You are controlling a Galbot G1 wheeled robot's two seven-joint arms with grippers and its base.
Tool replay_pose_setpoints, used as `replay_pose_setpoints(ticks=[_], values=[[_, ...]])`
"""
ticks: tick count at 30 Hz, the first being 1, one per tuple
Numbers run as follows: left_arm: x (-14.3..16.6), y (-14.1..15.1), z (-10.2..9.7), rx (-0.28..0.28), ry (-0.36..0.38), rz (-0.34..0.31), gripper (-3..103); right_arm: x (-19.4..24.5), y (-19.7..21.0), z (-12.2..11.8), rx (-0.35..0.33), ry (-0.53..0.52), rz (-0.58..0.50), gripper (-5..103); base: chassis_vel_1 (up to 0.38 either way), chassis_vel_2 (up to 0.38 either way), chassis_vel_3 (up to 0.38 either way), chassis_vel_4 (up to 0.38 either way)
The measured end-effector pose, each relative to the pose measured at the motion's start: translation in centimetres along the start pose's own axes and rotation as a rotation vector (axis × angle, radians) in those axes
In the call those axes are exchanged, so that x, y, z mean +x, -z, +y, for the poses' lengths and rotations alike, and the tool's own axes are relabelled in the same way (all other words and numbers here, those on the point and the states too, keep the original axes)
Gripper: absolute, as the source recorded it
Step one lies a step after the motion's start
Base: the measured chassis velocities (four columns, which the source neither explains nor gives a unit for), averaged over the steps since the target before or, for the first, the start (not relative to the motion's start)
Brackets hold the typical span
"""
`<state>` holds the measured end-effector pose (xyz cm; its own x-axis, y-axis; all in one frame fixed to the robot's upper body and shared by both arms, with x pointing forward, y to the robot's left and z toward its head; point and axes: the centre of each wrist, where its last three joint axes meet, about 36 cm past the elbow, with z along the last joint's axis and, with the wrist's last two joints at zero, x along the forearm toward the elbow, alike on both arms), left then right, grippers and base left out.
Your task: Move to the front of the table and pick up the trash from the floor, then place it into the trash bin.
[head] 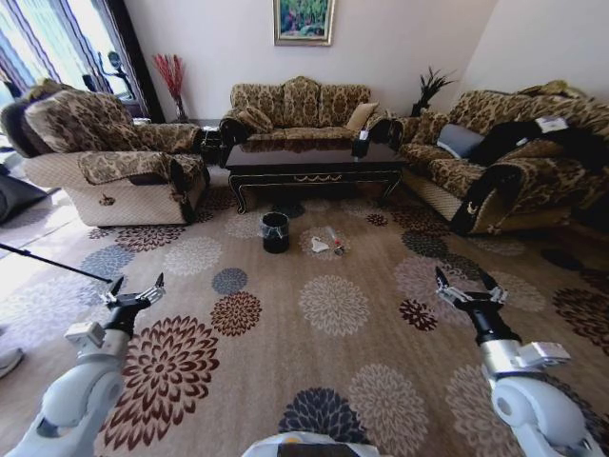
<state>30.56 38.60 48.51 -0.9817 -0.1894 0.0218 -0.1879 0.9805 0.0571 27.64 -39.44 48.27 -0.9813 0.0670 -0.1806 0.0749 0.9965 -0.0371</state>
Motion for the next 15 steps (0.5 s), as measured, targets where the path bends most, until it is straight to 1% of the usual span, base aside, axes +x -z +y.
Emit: replay_pose_setpoints(ticks=[10, 15], values=[[0.17, 0.30, 0.00, -0.002, 0.001, -0.006, 100, 0.48, -0.08, 0.25, -0.005, 0.002, -0.004, 100, 0.000, 0.000, 0.000, 0.000], [0.15, 0.34, -0.04, 0.002, 0.002, -0.008, 100, 0.68, 0.13, 0.22, 0.003, 0.005, -0.008, 100, 0.000, 0.000, 0.000, 0.000]])
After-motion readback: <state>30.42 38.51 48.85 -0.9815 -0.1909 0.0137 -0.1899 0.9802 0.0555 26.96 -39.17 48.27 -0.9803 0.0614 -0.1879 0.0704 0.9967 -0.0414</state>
